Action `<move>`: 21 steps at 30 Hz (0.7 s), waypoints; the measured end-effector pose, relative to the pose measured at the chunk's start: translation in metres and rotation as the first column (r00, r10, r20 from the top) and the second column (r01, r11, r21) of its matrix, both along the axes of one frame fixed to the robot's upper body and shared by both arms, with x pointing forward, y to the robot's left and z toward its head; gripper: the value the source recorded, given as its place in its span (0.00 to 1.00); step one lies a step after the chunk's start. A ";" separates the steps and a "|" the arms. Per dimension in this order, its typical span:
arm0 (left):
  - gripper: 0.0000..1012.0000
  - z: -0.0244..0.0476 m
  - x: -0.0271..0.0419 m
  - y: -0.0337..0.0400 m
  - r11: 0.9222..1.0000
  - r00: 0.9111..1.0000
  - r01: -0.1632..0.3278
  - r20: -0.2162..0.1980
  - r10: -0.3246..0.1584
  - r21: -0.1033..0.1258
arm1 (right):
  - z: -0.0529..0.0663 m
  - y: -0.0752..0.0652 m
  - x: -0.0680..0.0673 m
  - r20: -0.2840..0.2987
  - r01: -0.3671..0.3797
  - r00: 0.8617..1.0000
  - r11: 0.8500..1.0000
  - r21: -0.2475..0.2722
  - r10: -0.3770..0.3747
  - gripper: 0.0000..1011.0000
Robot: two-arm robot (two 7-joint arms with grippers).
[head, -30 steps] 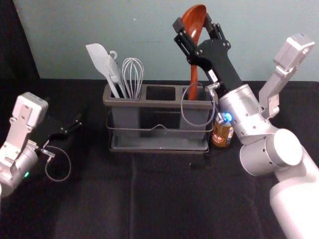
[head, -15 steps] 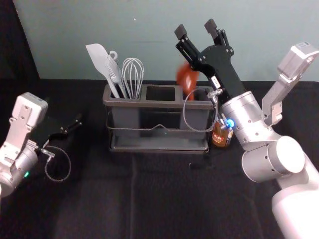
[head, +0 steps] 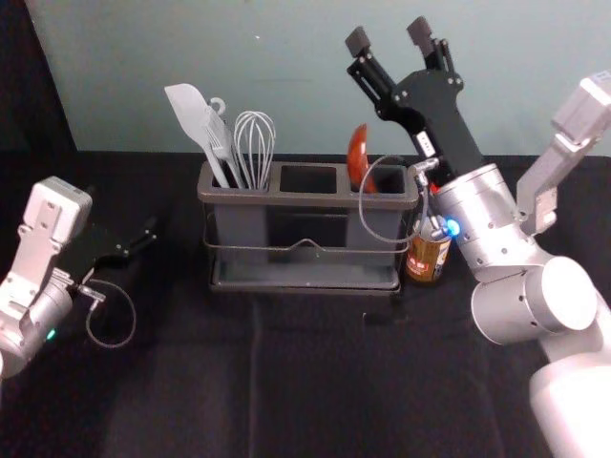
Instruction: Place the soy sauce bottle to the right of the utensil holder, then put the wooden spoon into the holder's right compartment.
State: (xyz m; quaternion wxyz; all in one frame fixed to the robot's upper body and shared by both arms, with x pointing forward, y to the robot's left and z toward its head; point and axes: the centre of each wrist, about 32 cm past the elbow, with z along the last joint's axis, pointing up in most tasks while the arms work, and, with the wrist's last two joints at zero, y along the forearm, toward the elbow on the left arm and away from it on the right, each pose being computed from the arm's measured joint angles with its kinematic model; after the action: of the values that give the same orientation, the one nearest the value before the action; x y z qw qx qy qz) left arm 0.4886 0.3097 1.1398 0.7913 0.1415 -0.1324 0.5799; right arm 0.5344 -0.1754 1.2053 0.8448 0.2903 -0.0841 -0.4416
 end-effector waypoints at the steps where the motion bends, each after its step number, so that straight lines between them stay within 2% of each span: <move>1: 0.99 0.0000 0.0000 0.0000 1.000 1.000 0.000 0.000 0.000 0.000 | 0.002 -0.002 -0.001 0.007 0.004 1.000 1.000 0.002 -0.004 0.99; 11: 0.99 0.0000 0.0000 0.0000 1.000 1.000 0.000 0.000 0.000 0.000 | 0.016 -0.015 -0.013 0.051 0.026 0.998 1.000 0.006 -0.026 0.99; 16: 0.99 0.0000 0.0000 0.0000 1.000 1.000 0.000 0.000 0.000 0.000 | 0.027 -0.031 -0.021 0.073 0.054 0.996 0.998 -0.016 -0.053 0.99; 20: 0.99 0.0000 0.0000 0.0000 1.000 1.000 0.000 0.000 0.000 0.000 | 0.036 -0.048 -0.029 0.088 0.079 0.993 0.996 -0.037 -0.075 0.99; 21: 0.99 0.0000 0.0000 0.0000 1.000 1.000 0.000 0.000 0.000 0.000 | 0.039 -0.056 -0.032 0.092 0.090 0.992 0.995 -0.046 -0.085 0.99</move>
State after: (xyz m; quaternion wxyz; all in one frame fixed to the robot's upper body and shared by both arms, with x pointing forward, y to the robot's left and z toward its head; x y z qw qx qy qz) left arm 0.4886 0.3097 1.1398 0.7913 0.1415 -0.1325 0.5799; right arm 0.5020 -0.2314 1.2446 0.8270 0.2847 -0.1458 -0.4624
